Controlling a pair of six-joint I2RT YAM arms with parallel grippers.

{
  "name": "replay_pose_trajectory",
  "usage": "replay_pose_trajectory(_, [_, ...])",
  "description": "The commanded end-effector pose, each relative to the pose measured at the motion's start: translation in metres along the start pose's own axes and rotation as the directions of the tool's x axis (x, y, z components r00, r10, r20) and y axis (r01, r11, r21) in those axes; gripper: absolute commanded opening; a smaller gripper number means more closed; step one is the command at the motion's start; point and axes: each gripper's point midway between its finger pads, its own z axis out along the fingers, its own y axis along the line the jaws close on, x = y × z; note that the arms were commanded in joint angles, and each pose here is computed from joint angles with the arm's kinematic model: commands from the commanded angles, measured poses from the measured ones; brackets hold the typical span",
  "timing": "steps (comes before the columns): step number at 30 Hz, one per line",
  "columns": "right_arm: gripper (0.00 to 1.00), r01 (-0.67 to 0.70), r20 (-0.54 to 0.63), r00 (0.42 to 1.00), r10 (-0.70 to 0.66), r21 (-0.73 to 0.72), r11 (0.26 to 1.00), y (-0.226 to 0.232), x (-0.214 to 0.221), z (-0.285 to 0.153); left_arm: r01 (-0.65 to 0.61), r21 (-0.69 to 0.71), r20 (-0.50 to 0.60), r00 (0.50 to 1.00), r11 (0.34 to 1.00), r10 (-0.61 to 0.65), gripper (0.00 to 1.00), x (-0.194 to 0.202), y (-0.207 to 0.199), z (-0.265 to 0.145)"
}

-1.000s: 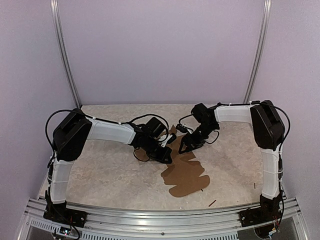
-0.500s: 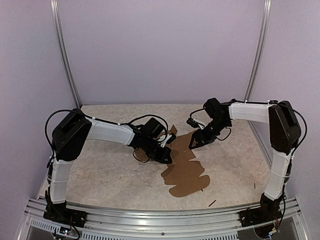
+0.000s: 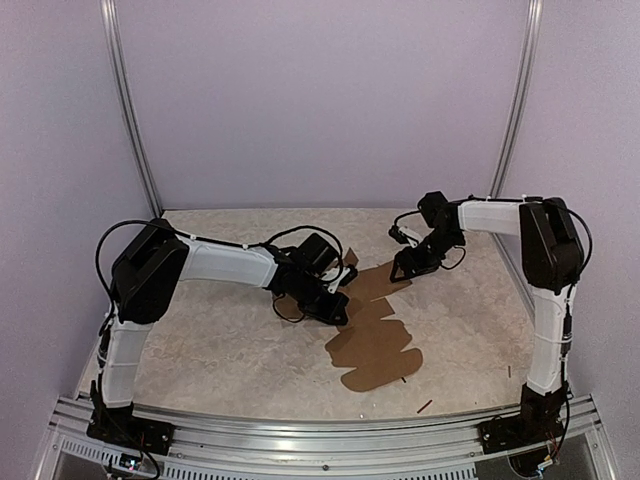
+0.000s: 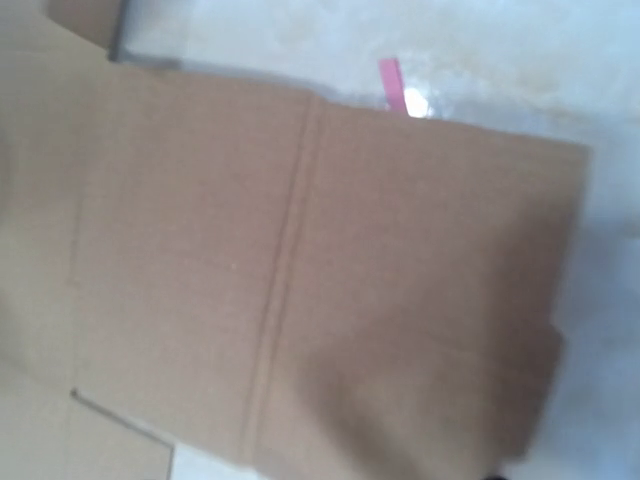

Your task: Fold the paper box

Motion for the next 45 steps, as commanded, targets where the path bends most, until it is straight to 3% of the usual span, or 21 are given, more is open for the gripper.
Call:
replay_pose_trajectory(1, [0.67, -0.006, -0.019, 1.0, 0.006, -0.022, 1.0, 0.001, -0.001, 0.011, 0.004, -0.228, -0.295, 0.953, 0.974, -0.073, 0.0, 0.099, 0.059, 0.035])
replay_pose_trajectory(16, [0.7, -0.054, 0.028, 0.998, 0.052, 0.086, 0.995, -0.033, -0.014, -0.004, 0.022, -0.205, -0.298, 0.951, 0.978, -0.084, 0.0, 0.098, 0.055, 0.037])
replay_pose_trajectory(21, [0.71, -0.06, 0.007, 0.998, 0.06, 0.001, 0.998, -0.029, -0.015, 0.012, 0.031, -0.181, -0.288, 0.954, 0.983, -0.083, 0.0, 0.094, 0.051, 0.036])
replay_pose_trajectory(27, [0.5, -0.057, 0.008, 0.998, 0.06, -0.204, 0.977, 0.001, -0.015, 0.02, 0.033, -0.139, -0.248, 0.966, 0.99, -0.067, 0.0, 0.082, 0.044, 0.03])
replay_pose_trajectory(34, [0.22, -0.033, 0.036, 0.998, 0.044, -0.268, 0.963, 0.015, -0.017, 0.009, 0.064, -0.043, -0.167, 0.984, 0.997, -0.07, 0.0, 0.055, 0.038, 0.01])
replay_pose_trajectory(36, [0.19, -0.025, 0.048, 0.998, 0.039, -0.271, 0.962, 0.017, -0.021, 0.004, 0.063, -0.029, -0.149, 0.986, 0.998, -0.067, 0.0, 0.049, 0.037, 0.005])
replay_pose_trajectory(39, [0.22, -0.018, 0.055, 0.998, 0.034, -0.263, 0.965, 0.017, -0.022, 0.0, 0.052, -0.019, -0.139, 0.989, 0.998, -0.054, 0.0, 0.045, 0.035, 0.001])
replay_pose_trajectory(45, [0.48, -0.058, 0.018, 0.998, 0.062, -0.169, 0.984, -0.002, -0.015, 0.009, 0.054, -0.017, -0.144, 0.988, 0.998, -0.056, 0.0, 0.046, 0.037, -0.003])
